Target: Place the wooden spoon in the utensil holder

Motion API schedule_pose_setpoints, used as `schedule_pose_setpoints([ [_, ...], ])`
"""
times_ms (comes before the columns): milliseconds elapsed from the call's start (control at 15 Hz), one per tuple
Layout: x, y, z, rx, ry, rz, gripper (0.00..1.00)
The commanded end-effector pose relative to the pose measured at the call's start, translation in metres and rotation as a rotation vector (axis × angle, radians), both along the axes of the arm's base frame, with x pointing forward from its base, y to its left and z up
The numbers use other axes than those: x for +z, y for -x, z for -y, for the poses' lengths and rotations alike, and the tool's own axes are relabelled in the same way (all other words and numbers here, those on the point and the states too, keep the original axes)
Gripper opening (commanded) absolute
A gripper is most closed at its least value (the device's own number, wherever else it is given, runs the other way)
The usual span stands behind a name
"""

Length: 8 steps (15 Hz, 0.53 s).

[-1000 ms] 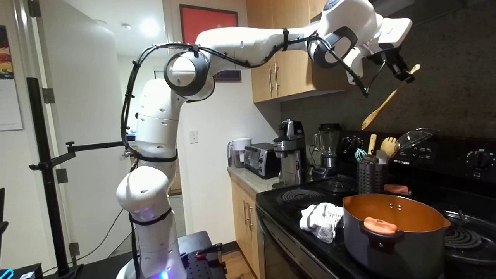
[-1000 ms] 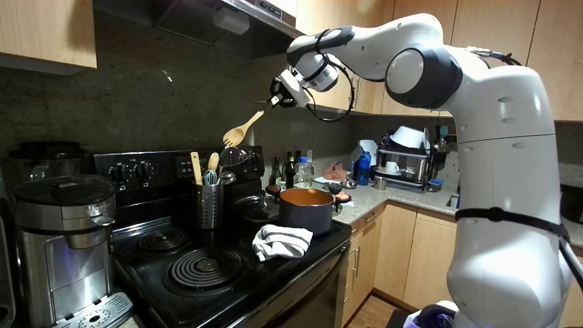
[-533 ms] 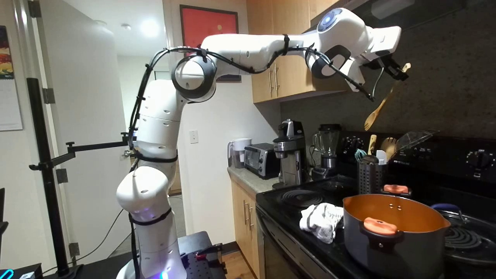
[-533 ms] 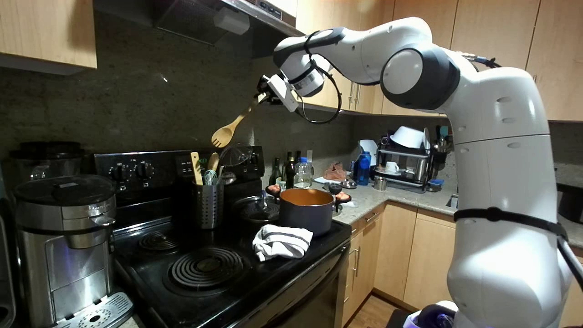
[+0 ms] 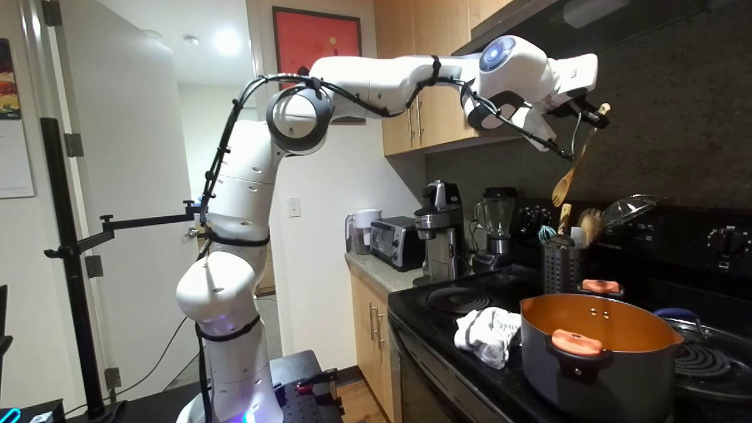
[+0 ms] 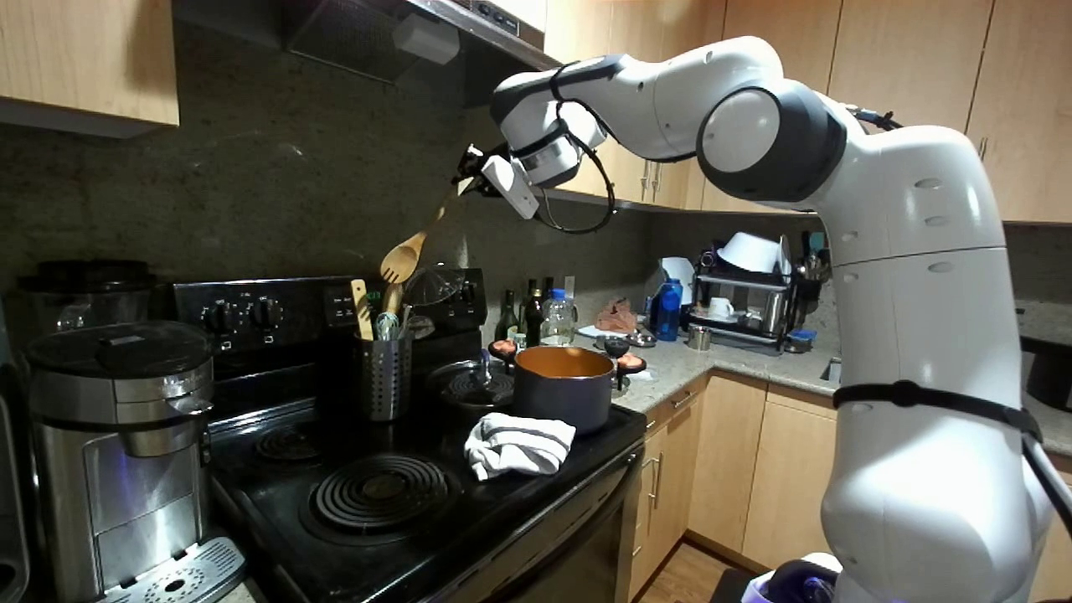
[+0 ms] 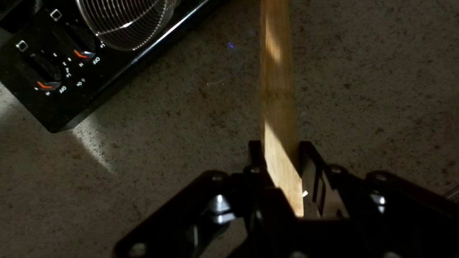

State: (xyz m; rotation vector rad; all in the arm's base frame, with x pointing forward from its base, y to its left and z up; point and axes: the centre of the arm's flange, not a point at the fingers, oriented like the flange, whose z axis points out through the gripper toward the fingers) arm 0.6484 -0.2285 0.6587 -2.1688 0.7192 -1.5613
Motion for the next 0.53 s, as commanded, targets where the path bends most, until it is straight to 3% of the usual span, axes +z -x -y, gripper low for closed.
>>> schedule_pose_setpoints([
  [0,-0.015,0.01,0.003,0.0,0.044,0.045,0.07],
  [467,-0.05,0.014,0.009,-0.007,0.053,-0.03,0.07],
])
